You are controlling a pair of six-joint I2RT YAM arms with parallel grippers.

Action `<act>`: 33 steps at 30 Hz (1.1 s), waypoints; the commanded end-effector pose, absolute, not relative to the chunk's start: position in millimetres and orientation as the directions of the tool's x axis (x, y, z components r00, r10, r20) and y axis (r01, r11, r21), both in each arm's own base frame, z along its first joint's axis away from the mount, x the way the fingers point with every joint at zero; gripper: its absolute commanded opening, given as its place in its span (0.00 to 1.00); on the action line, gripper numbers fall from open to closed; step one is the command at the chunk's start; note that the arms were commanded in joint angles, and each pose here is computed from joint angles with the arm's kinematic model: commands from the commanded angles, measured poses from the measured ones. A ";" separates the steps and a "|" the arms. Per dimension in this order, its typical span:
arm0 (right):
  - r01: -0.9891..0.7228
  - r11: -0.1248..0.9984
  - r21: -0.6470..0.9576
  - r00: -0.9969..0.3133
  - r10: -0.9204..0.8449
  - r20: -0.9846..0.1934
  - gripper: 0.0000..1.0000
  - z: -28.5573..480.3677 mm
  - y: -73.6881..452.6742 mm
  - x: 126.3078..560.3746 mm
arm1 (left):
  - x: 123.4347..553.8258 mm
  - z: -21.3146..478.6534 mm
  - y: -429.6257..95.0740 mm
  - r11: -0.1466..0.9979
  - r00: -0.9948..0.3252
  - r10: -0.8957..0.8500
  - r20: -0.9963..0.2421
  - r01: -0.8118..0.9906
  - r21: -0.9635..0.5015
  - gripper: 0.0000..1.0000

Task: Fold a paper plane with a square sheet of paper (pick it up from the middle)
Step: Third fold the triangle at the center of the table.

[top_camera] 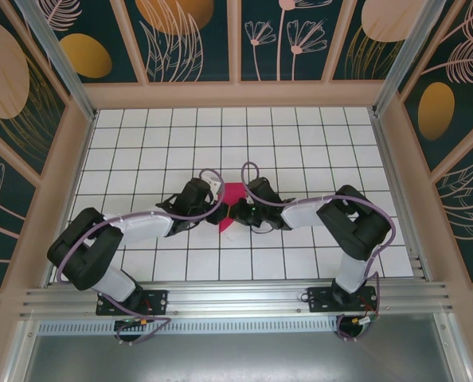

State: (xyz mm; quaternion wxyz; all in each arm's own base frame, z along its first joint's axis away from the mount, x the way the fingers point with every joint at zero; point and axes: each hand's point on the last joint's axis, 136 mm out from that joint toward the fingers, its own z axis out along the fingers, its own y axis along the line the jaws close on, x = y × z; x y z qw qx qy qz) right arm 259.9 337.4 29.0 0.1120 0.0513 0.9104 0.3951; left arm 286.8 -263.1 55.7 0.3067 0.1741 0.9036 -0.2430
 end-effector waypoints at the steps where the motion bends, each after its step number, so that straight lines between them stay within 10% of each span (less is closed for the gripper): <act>1: -0.012 0.688 0.726 -0.968 0.174 -0.181 0.12 29.1 337.4 264.1 | 292.3 56.3 -269.0 0.806 -0.746 0.165 -0.645 0.479 -0.347 0.30; 18: -0.027 0.677 0.735 -0.969 0.164 -0.187 0.12 35.5 340.2 264.1 | 298.6 47.0 -270.0 0.813 -0.745 0.183 -0.641 0.482 -0.328 0.00; 33: -0.026 0.648 0.761 -0.957 0.203 -0.205 0.13 57.3 329.9 256.4 | 296.6 35.0 -260.7 0.824 -0.755 0.177 -0.631 0.464 -0.324 0.00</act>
